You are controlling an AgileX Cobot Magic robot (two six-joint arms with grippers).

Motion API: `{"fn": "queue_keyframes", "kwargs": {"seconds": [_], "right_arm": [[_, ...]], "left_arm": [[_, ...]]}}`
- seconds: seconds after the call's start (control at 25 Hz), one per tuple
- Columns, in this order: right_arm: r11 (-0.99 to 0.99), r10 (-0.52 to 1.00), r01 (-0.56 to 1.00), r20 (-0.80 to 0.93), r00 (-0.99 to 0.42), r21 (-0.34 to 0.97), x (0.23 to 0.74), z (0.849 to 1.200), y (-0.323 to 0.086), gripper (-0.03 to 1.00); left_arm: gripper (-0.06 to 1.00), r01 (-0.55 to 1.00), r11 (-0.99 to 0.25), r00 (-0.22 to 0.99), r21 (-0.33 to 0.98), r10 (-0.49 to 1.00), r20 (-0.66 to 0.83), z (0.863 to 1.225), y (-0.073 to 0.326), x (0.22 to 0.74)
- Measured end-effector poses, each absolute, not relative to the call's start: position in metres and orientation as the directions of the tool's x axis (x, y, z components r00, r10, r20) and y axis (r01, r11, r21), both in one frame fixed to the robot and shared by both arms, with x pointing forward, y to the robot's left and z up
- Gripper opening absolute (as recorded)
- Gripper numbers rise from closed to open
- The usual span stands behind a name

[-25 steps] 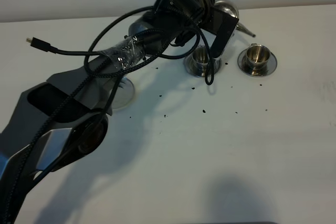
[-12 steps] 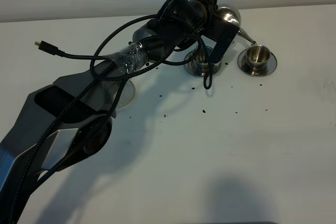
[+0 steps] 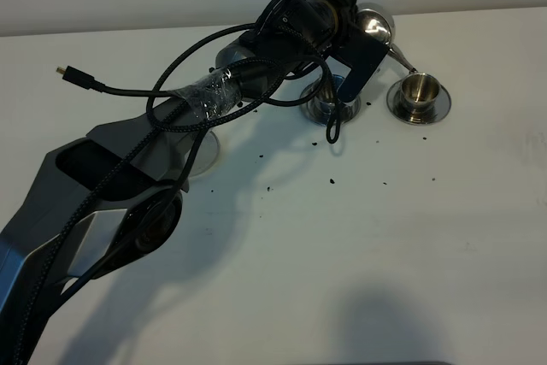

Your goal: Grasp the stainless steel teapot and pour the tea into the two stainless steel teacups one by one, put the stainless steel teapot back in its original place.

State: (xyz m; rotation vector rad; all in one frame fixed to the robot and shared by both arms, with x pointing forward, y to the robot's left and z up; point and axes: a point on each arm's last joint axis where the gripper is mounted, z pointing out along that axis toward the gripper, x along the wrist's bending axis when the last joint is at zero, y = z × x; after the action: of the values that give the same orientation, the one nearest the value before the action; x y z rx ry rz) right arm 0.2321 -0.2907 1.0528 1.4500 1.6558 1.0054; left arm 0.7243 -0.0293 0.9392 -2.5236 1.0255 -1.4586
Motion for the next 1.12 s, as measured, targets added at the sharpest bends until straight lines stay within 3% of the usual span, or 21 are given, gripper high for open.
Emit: {"fn": "queue_keyframes", "kwargs": {"seconds": [1.12], "right_arm": [[0.069,0.992,0.443,-0.016,-0.122,0.894,0.2321,1.0528,-0.2907,0.44]], "left_arm": [[0.23,-0.565,-0.69,0.175,-0.452,-0.635,0.752,0.9458,-0.0361,0.726]]}}
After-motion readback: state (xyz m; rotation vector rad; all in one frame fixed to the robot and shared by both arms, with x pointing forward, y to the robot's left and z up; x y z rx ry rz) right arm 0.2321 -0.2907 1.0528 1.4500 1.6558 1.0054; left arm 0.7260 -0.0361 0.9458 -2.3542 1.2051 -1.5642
